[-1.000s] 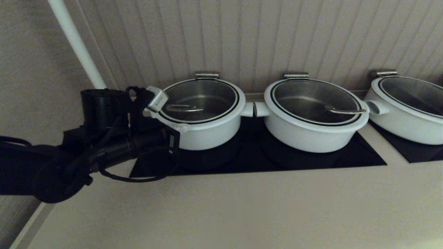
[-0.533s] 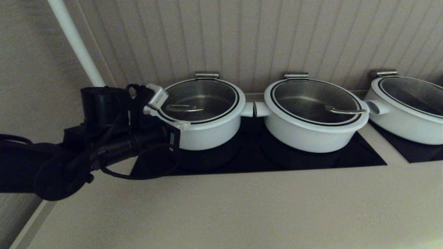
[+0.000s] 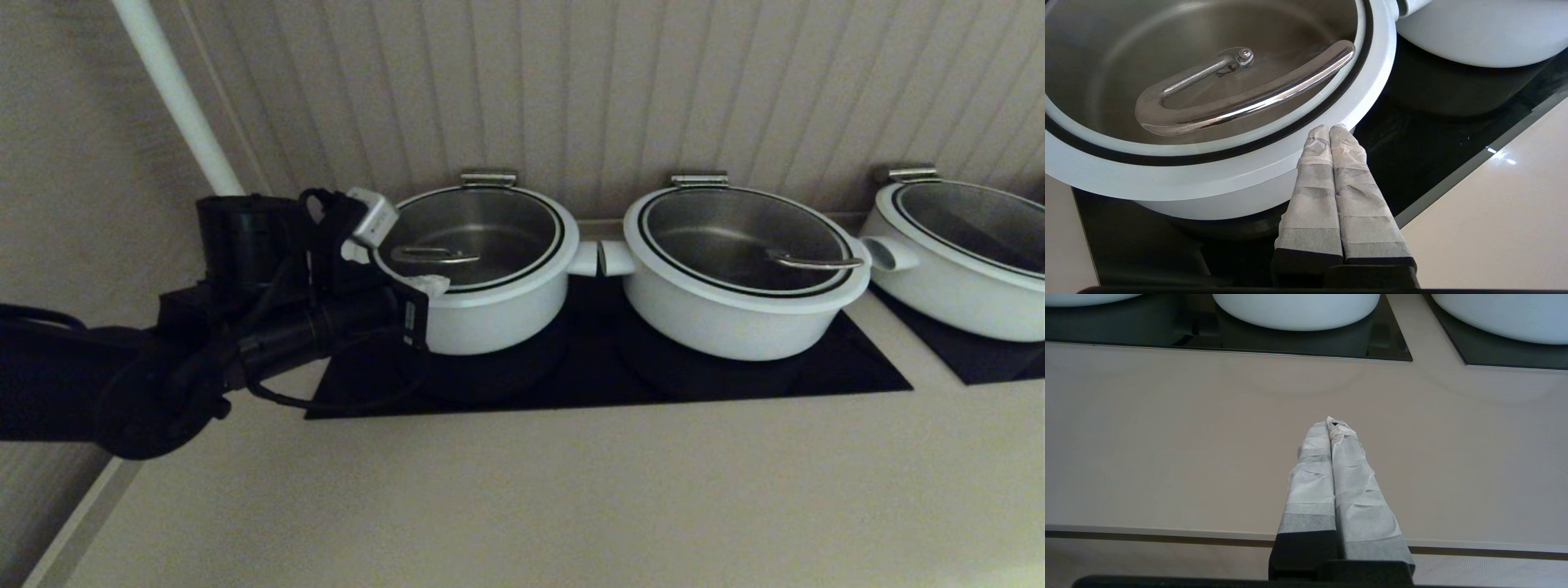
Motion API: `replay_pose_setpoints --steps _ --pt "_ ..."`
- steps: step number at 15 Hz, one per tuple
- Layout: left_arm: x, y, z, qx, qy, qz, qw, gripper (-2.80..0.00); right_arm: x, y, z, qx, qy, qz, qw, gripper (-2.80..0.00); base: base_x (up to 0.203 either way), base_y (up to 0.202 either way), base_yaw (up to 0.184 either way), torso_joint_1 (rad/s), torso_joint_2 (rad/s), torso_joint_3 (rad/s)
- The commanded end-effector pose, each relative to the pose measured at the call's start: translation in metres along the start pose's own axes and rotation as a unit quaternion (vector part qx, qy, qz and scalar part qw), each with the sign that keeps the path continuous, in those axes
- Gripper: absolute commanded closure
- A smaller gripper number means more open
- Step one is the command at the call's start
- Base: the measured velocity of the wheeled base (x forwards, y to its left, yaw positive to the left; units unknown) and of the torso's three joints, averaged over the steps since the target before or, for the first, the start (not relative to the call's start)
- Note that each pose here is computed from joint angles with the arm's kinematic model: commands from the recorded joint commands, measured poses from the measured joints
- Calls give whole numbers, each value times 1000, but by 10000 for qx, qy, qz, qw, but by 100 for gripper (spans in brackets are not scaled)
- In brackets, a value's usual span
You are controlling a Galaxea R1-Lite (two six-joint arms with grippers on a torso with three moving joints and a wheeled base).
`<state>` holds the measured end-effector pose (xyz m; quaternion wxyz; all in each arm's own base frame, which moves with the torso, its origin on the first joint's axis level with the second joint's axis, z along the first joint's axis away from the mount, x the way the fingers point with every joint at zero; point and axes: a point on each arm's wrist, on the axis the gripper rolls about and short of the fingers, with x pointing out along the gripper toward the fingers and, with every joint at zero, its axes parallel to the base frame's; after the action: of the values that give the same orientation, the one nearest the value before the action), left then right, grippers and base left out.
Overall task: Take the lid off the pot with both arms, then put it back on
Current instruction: Open the food pot lid a small opening with the left arm
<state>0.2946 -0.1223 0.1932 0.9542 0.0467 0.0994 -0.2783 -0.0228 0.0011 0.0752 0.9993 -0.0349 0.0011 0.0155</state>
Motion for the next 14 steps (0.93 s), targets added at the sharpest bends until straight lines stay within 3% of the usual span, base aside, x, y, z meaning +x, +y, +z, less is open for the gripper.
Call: replay_pose_setpoints --steps 1,14 --pt "1 0 0 6 -15 -2 10000 0 0 0 0 -3 2 -1 10000 0 0 0 0 0 0 0" --pt "7 17 1 -10 -212 311 9993 0 0 0 0 -3 7 7 10000 0 0 0 0 0 0 0"
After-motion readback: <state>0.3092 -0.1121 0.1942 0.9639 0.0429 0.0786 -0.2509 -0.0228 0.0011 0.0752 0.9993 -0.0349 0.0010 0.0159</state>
